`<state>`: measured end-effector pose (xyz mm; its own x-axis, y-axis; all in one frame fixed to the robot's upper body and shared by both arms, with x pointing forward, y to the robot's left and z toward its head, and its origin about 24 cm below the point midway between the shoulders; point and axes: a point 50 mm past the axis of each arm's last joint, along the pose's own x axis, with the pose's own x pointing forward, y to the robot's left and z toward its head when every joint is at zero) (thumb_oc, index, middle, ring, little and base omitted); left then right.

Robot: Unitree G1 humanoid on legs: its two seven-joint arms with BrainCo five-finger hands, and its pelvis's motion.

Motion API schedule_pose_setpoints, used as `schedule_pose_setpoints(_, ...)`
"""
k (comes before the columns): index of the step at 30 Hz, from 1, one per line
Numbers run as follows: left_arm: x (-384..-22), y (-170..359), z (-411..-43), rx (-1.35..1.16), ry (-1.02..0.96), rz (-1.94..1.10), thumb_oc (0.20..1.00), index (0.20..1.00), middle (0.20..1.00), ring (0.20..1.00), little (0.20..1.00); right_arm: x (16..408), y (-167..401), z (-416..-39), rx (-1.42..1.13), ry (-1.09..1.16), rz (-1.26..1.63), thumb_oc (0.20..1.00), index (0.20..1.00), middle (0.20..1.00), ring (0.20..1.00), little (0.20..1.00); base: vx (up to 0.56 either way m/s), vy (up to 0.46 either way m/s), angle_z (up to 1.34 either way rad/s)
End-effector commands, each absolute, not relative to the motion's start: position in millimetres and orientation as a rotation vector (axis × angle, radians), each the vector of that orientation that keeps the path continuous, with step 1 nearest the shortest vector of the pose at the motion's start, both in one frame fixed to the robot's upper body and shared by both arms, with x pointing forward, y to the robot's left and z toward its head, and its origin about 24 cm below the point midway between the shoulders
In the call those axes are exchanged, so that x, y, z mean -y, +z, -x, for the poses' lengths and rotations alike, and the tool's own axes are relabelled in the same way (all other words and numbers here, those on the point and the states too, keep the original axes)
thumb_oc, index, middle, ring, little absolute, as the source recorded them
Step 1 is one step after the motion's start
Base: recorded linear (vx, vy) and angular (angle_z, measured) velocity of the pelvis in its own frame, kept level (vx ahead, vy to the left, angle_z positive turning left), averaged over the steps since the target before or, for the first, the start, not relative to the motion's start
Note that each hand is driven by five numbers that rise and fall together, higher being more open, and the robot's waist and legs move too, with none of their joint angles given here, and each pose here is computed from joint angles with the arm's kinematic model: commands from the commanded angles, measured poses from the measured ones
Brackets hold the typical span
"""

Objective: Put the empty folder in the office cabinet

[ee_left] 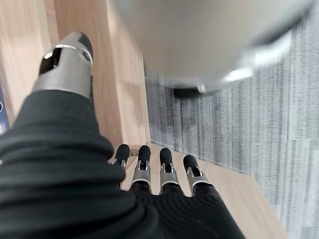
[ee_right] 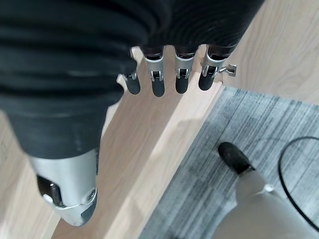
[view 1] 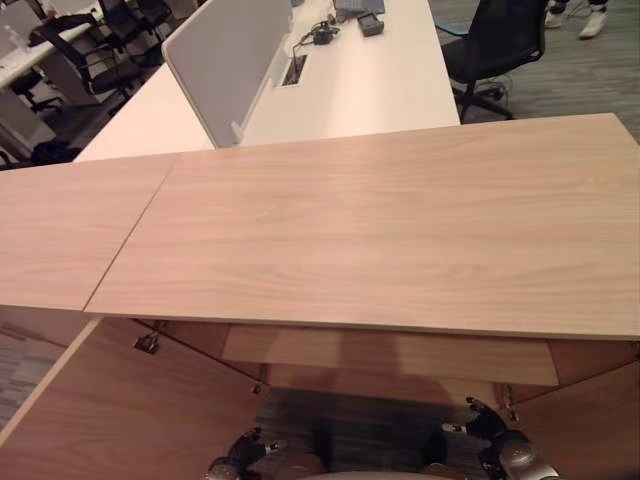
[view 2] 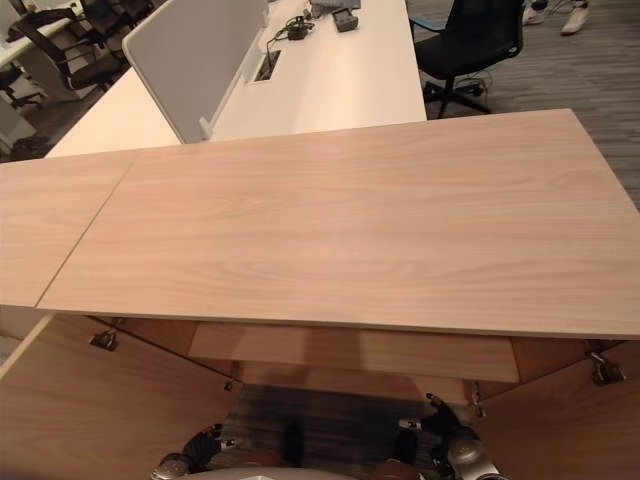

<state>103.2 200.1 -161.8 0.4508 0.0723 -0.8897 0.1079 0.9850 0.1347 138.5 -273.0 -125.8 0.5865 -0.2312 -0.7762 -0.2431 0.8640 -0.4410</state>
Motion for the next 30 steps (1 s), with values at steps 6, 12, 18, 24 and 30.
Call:
schedule_pose_setpoints(6, -212.3, -154.0, -122.0, -1.036, -0.013, -0.255, 1.000, 1.000, 1.000, 1.000, 1.000, 264.0, -130.9, -138.7, -0.958, -0.090, 0.405, 1.000, 1.000, 1.000, 1.000, 1.000, -0.17, 0.145, 0.84)
schedule_pose_setpoints(12, -217.8, -155.7, -114.8, -1.071, -0.025, -0.290, 1.000, 1.000, 1.000, 1.000, 1.000, 256.5, -136.7, -131.7, -0.989, -0.110, 0.353, 1.000, 1.000, 1.000, 1.000, 1.000, -0.07, 0.220, 0.60)
schedule_pose_setpoints(18, -239.7, -154.2, -108.4, -1.113, 0.047, -0.330, 1.000, 1.000, 1.000, 1.000, 1.000, 222.9, -147.1, -129.1, -1.010, -0.102, 0.248, 1.000, 1.000, 1.000, 1.000, 1.000, -0.08, 0.238, 0.39)
schedule_pose_setpoints(24, -249.9, -152.5, -105.0, -1.122, 0.078, -0.351, 1.000, 1.000, 1.000, 1.000, 1.000, 202.3, -146.8, -135.8, -0.969, -0.084, 0.187, 1.000, 1.000, 1.000, 1.000, 1.000, -0.08, 0.155, 0.60)
schedule_pose_setpoints(30, -250.4, -150.5, -112.5, -1.112, 0.067, -0.377, 1.000, 1.000, 1.000, 1.000, 1.000, 197.1, -143.5, -141.9, -0.925, -0.060, 0.175, 1.000, 1.000, 1.000, 1.000, 1.000, -0.09, 0.138, 0.61)
